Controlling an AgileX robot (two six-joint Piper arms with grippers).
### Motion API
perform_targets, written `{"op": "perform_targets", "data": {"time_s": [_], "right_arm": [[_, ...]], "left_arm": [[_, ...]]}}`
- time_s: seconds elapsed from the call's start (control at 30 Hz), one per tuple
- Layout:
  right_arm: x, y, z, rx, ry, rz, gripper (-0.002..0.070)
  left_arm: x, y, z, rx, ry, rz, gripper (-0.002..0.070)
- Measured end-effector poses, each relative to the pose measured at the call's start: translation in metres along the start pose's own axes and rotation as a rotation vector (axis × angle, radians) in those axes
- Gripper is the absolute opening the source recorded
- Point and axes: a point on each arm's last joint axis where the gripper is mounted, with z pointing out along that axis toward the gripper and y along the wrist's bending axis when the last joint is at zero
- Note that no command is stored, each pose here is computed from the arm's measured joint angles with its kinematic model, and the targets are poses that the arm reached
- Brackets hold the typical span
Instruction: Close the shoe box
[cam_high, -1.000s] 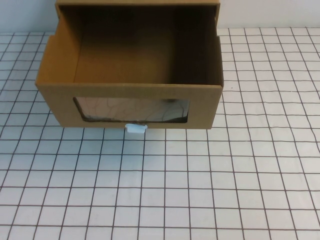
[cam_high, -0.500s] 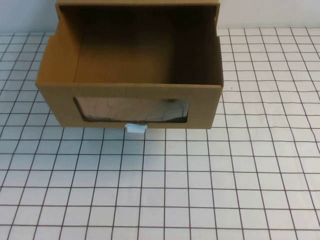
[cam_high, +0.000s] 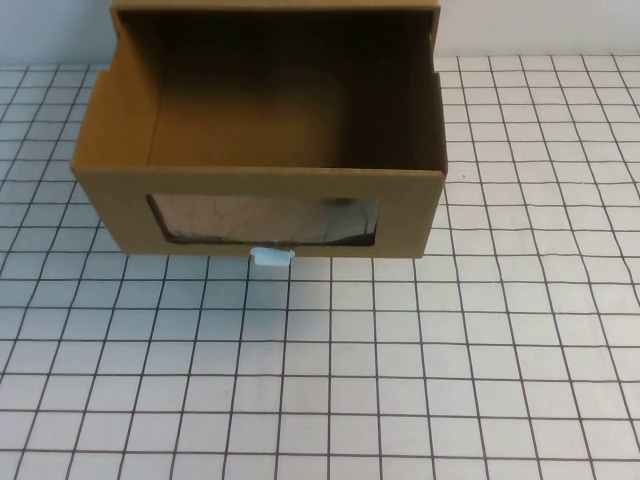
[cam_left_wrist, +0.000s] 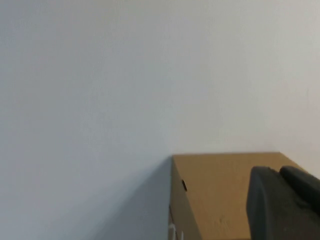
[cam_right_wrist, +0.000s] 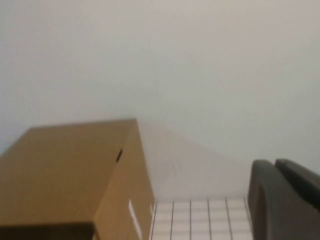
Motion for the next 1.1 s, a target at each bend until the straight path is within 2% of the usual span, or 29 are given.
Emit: {"op": "perform_targets", "data": {"time_s": [0.13, 0.23, 0.3, 0.43, 0.6, 0.77, 0.87, 1.0, 1.1], "right_arm": [[0.025, 0.001, 0.027, -0.035, 0.183, 0.081, -0.0013], [0.043, 0.01, 0.041, -0.125, 0.318, 0.107, -0.0014], [0.055, 0.02, 0.049, -0.222, 0.4, 0.065, -0.0013], [0.079, 0.045, 0.06, -0.494, 0.513, 0.002, -0.0014], [0.11, 0.071, 0.057, -0.758, 0.569, 0.02, -0.0013], [0.149, 0.086, 0.036, -0.896, 0.622, -0.034, -0.0013], [0.164, 0.093, 0.024, -0.945, 0.638, -0.055, -0.0013], [0.177, 0.105, 0.013, -1.015, 0.648, -0.084, -0.0013], [0.18, 0.116, 0.006, -1.063, 0.632, -0.106, -0.0013]], "left_arm": [[0.019, -0.006, 0.037, 0.03, 0.134, -0.075, -0.0002], [0.031, -0.011, 0.058, 0.07, 0.27, -0.088, -0.0002], [0.034, -0.016, 0.071, 0.123, 0.348, -0.051, -0.0002], [0.024, -0.03, 0.107, 0.276, 0.415, 0.031, -0.0002], [0.009, -0.048, 0.161, 0.463, 0.482, 0.014, -0.0002], [0.023, -0.071, 0.225, 0.697, 0.615, -0.089, -0.0002], [0.046, -0.084, 0.267, 0.803, 0.686, -0.22, -0.0002], [0.078, -0.095, 0.312, 0.865, 0.726, -0.427, -0.0002], [0.116, -0.101, 0.343, 0.856, 0.792, -0.563, -0.0002]]}}
